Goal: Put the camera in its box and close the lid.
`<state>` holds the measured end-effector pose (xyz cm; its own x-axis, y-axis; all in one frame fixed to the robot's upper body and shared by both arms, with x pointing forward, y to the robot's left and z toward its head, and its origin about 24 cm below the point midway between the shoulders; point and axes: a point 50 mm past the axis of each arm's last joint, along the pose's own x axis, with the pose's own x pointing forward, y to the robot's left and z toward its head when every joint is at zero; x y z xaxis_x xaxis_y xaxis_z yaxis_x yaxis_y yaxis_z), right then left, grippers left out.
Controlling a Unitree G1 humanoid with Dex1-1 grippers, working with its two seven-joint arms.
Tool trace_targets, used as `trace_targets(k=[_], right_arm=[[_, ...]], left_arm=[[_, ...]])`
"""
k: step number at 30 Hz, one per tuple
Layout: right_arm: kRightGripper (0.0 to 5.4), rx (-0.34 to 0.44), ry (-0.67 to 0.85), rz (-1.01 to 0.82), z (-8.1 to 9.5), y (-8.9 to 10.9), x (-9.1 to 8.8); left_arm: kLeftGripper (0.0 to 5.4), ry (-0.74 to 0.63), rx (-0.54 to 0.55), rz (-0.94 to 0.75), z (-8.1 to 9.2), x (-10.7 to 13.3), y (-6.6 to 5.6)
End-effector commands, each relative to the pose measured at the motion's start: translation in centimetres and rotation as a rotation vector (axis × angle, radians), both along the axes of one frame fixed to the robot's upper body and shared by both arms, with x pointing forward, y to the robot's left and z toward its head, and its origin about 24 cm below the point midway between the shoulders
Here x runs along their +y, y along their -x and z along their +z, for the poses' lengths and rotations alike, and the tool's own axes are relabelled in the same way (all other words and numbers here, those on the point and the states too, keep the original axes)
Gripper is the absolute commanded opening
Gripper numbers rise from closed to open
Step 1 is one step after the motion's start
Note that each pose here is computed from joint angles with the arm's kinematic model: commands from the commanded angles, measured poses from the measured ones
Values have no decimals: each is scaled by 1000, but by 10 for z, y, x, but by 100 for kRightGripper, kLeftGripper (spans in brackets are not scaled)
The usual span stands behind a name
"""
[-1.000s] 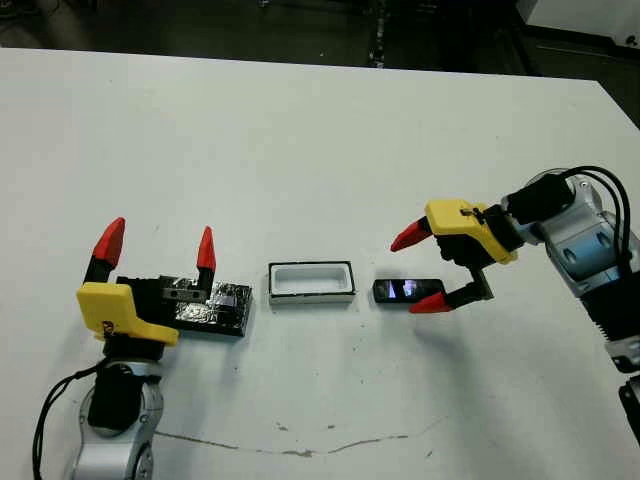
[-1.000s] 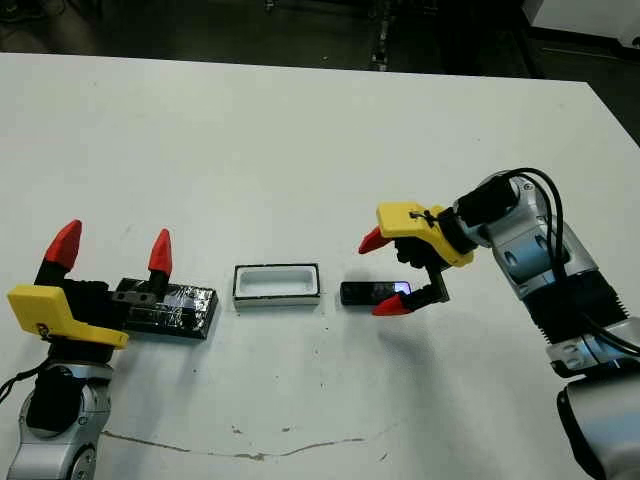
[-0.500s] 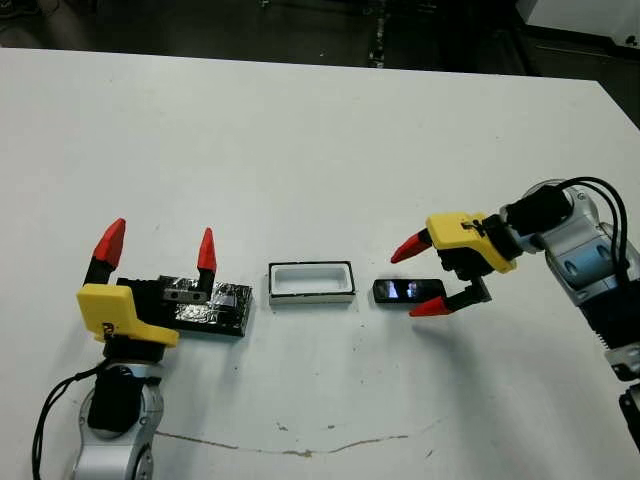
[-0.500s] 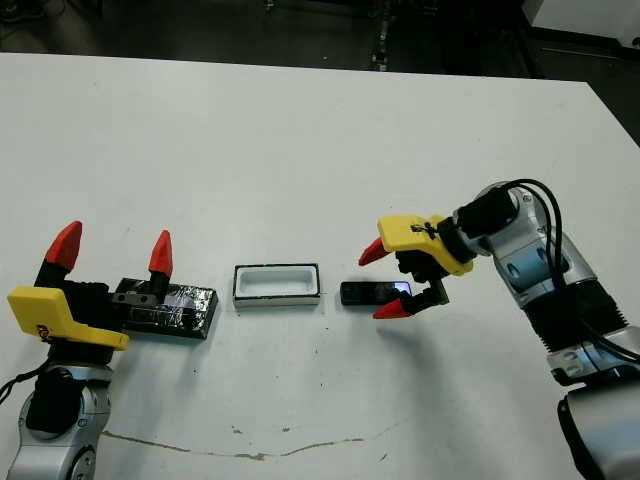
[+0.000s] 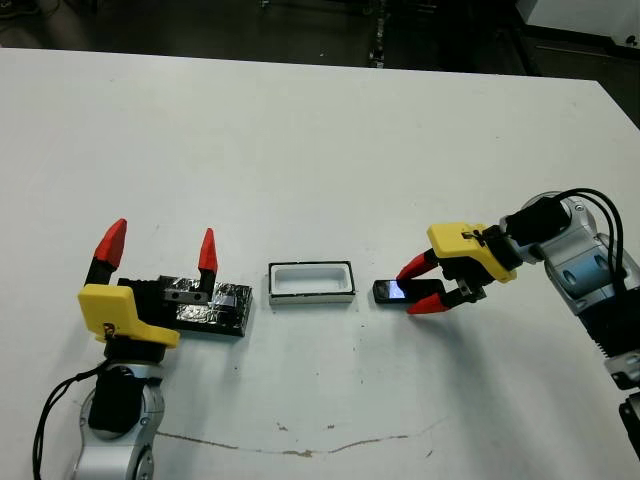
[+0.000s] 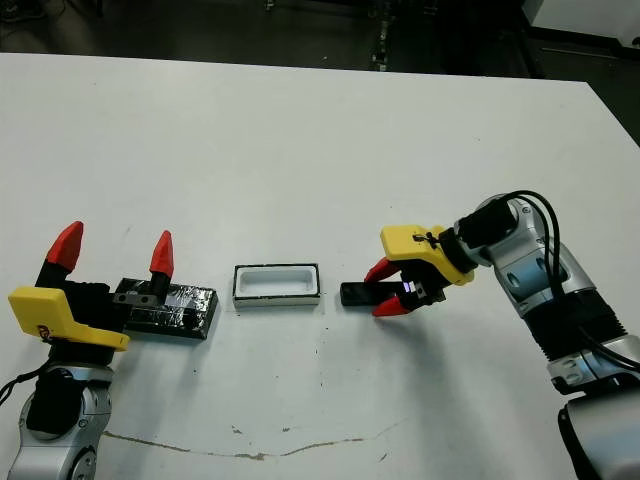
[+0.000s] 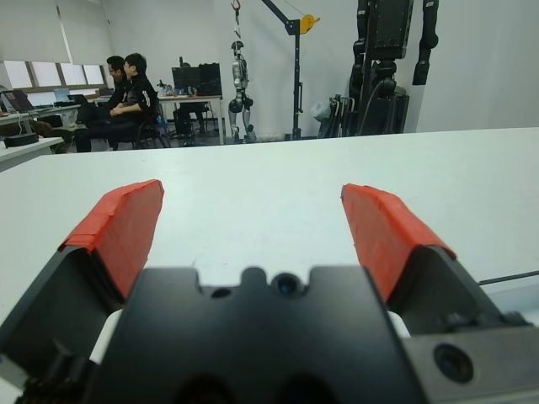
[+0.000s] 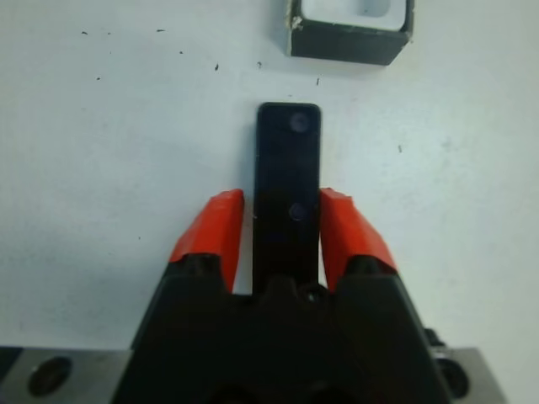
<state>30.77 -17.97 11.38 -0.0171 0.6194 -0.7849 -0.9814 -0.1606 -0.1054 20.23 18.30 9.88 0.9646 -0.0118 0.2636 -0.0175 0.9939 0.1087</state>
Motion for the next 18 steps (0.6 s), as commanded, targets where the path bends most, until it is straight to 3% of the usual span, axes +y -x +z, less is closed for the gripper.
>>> trace_targets(k=[1, 6, 18], right_arm=[[214, 19, 10, -2, -7, 1, -3], [166, 18, 10, -3, -7, 1, -3], [166, -86, -83, -90, -3, 3, -5]], left_arm=[[540, 4, 8, 3, -1, 0, 2], [540, 6, 2, 2, -1, 0, 2], [540, 25, -11, -4, 0, -1, 1]])
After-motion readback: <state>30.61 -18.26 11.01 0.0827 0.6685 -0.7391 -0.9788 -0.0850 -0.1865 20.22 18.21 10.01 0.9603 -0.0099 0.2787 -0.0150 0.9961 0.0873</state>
